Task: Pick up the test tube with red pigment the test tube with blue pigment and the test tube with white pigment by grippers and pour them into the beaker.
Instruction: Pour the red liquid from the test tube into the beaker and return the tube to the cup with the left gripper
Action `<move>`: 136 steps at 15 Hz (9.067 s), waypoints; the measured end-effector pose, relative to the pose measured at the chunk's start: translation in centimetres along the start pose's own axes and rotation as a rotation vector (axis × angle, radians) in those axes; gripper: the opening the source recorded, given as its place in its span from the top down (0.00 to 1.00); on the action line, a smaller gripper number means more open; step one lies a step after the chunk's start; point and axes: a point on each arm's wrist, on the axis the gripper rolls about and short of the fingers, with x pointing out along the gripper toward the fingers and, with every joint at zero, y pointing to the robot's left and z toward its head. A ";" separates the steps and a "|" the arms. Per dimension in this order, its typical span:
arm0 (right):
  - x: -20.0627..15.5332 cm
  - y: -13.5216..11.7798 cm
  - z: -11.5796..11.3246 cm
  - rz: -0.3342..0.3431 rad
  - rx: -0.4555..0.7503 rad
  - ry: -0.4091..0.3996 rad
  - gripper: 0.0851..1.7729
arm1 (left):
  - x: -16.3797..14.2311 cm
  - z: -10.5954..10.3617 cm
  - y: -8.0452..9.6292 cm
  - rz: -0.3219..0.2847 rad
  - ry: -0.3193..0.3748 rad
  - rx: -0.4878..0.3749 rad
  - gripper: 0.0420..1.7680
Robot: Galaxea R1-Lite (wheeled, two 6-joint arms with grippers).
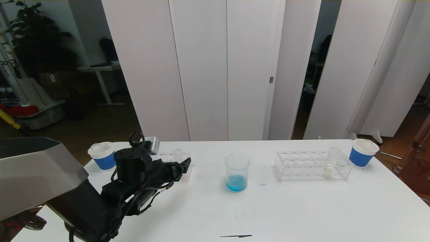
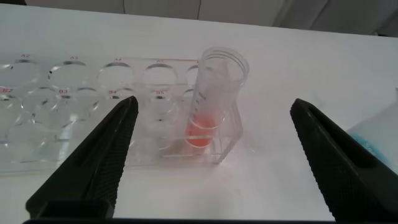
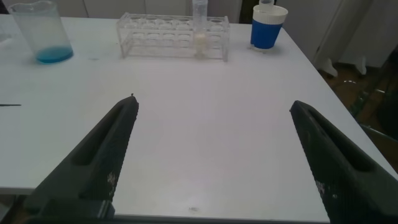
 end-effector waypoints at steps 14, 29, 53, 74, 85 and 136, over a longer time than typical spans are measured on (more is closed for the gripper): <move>0.0 0.0 0.0 0.000 0.000 0.000 0.02 | 3.9 -1.0 0.1 0.088 -0.041 -0.002 0.01; 0.0 0.0 0.0 0.000 0.000 0.001 0.02 | 5.1 -1.0 0.2 0.116 -0.063 -0.001 0.67; 0.0 0.0 0.0 0.000 0.000 -0.001 0.02 | 0.0 6.8 -3.5 0.002 -0.282 0.216 0.68; 0.0 0.0 0.0 0.000 0.000 -0.001 0.02 | 4.8 7.9 -10.1 -0.553 -0.479 0.747 0.68; 0.0 0.0 0.0 0.000 0.000 0.000 0.02 | 6.5 5.1 -8.7 -0.425 -0.592 1.204 0.68; 0.0 0.0 0.0 0.000 0.000 0.000 0.02 | 9.1 2.5 -9.0 -0.370 -0.908 1.610 0.68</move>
